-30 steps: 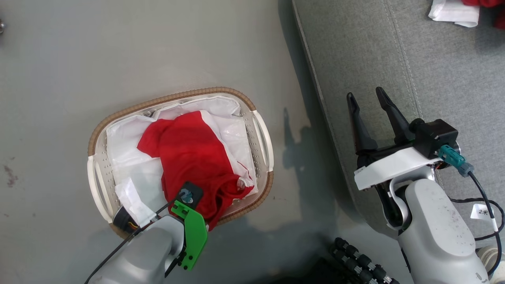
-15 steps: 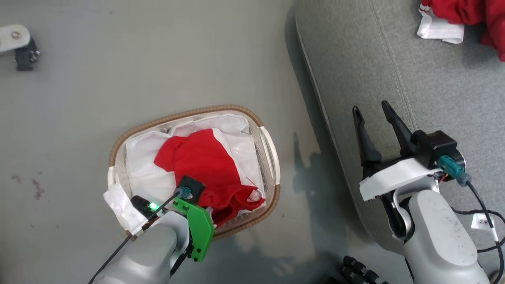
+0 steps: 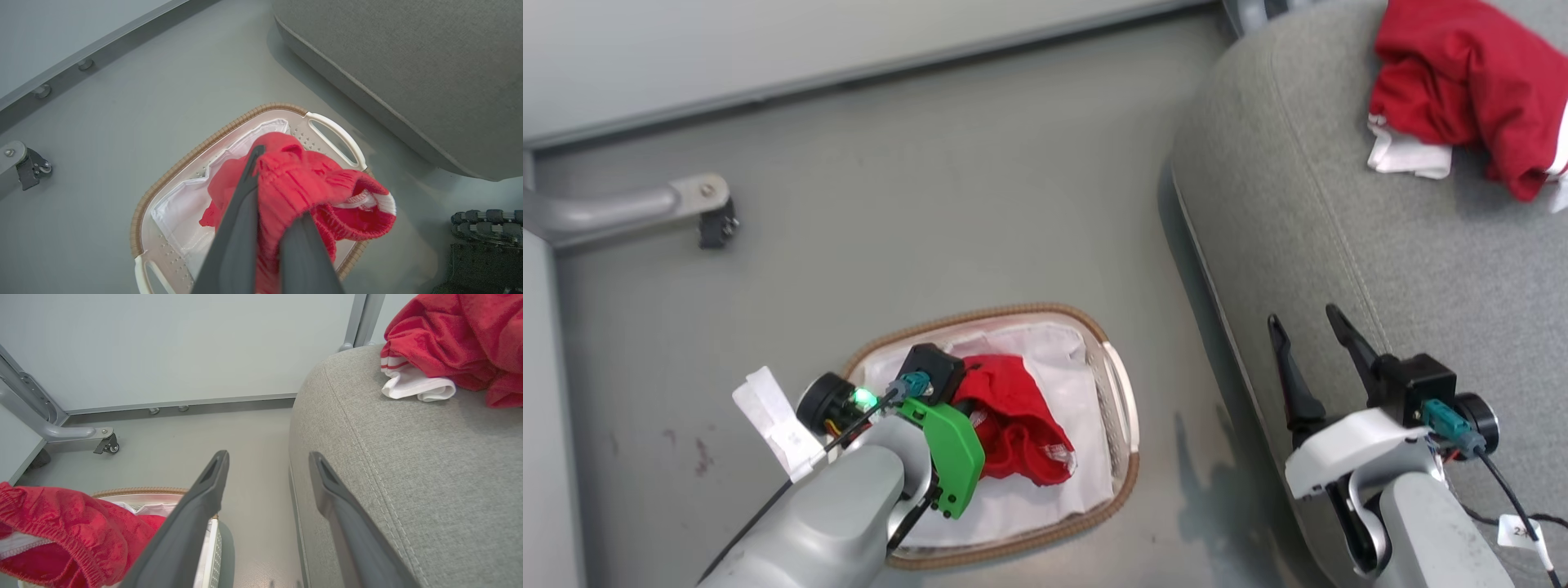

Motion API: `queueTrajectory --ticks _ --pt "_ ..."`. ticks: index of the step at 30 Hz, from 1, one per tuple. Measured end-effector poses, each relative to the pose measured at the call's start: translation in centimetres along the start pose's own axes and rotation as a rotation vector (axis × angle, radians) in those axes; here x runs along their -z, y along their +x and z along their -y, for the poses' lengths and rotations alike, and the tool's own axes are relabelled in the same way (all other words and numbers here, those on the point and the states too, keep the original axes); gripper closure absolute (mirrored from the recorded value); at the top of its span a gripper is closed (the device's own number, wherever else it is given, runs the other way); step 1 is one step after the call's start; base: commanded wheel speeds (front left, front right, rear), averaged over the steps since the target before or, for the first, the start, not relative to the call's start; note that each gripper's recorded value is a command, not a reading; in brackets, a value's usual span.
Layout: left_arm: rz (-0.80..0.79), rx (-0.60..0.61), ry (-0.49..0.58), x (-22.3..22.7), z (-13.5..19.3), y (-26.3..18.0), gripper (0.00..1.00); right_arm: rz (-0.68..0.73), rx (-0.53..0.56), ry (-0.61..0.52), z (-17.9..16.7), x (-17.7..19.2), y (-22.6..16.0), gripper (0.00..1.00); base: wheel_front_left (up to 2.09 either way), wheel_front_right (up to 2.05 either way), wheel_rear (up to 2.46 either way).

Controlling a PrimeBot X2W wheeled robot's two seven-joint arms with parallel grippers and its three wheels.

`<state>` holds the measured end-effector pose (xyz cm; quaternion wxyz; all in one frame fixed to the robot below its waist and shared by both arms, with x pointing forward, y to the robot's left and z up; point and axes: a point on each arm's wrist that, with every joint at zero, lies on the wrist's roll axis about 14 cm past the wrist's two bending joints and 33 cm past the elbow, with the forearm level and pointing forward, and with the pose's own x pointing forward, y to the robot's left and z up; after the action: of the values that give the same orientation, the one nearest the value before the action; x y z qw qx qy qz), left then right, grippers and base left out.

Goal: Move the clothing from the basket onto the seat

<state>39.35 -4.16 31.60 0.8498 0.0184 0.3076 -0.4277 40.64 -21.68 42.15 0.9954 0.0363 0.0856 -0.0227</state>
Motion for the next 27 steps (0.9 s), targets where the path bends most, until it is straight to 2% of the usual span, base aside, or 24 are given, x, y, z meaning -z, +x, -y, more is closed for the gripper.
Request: queueTrajectory --ticks 9,20,27 --pt "0.193 -0.048 0.263 -9.7 -0.8 -4.4 1.0 0.085 -0.047 -0.006 -1.7 -2.8 -2.7 0.0 0.0 0.0 0.0" --pt "0.411 -0.114 0.596 -23.3 0.8 -11.5 1.0 0.171 -0.085 -0.009 -3.0 -5.3 -5.0 0.0 0.0 0.0 0.0" --pt "0.538 -0.162 0.724 -30.0 2.3 -15.6 1.0 0.2 -0.141 -0.017 -4.8 -6.3 -5.1 0.0 0.0 0.0 0.0"
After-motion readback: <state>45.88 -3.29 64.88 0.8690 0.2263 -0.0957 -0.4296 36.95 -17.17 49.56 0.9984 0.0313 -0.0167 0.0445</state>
